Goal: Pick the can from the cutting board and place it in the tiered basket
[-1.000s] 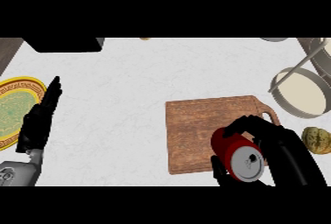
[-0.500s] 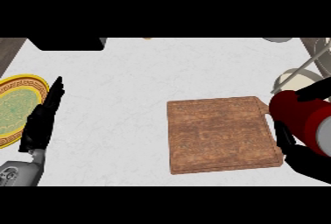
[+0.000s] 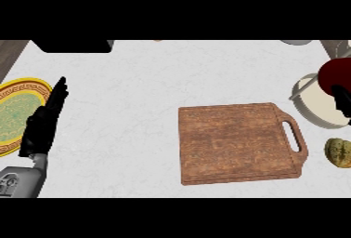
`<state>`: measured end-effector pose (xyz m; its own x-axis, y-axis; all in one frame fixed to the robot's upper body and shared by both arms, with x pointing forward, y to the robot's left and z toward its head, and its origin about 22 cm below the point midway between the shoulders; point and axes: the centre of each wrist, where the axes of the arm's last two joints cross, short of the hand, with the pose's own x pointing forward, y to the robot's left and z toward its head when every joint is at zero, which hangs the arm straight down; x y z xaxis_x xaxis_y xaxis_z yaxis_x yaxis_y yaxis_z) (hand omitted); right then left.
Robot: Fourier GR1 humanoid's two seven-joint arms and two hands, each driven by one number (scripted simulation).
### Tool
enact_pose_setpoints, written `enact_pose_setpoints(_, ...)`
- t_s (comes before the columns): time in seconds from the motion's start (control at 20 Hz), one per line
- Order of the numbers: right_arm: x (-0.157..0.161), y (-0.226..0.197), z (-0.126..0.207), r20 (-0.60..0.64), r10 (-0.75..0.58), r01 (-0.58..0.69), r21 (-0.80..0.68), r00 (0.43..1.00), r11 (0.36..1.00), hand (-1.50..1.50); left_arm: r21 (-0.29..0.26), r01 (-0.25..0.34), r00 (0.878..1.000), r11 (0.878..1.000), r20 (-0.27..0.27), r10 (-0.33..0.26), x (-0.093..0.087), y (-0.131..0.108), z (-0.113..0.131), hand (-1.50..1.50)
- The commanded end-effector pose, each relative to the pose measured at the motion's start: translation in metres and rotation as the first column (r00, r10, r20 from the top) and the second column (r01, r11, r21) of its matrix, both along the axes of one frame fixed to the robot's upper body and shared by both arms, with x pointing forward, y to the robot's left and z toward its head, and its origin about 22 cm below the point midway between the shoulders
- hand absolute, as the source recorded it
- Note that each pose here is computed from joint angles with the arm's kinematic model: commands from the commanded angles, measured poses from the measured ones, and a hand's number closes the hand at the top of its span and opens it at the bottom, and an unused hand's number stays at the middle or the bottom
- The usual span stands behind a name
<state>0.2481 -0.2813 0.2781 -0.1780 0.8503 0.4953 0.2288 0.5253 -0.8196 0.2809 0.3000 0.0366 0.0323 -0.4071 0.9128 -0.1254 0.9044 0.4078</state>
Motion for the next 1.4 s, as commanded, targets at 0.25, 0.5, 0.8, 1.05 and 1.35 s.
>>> enact_pose_setpoints(0.25,0.046,-0.044,0.006,0.070,-0.148,0.162,-0.291,0.986,0.943,1.50,0.003,0.004,1.000,1.000,0.002,-0.004,0.007,-0.011,-0.011,0.00)
enact_pose_setpoints(0.5,0.066,-0.068,-0.020,0.128,-0.222,0.254,-0.378,0.967,0.890,1.50,0.009,0.014,1.000,1.000,0.005,-0.014,0.003,-0.006,0.019,0.00)
enact_pose_setpoints(0.8,0.090,-0.107,-0.007,0.076,-0.177,0.193,-0.369,0.981,0.909,1.50,0.001,0.021,1.000,1.000,-0.010,-0.021,-0.002,-0.015,-0.009,0.00)
enact_pose_setpoints(1.05,0.104,-0.132,-0.037,-0.013,-0.127,0.115,-0.348,0.992,0.930,1.50,-0.003,0.011,1.000,1.000,0.012,-0.011,0.007,-0.017,-0.002,0.00)
enact_pose_setpoints(1.35,0.120,-0.139,-0.054,-0.108,-0.099,0.064,-0.285,0.989,0.956,1.50,-0.007,0.019,1.000,1.000,-0.003,-0.019,0.011,-0.012,-0.001,0.00)
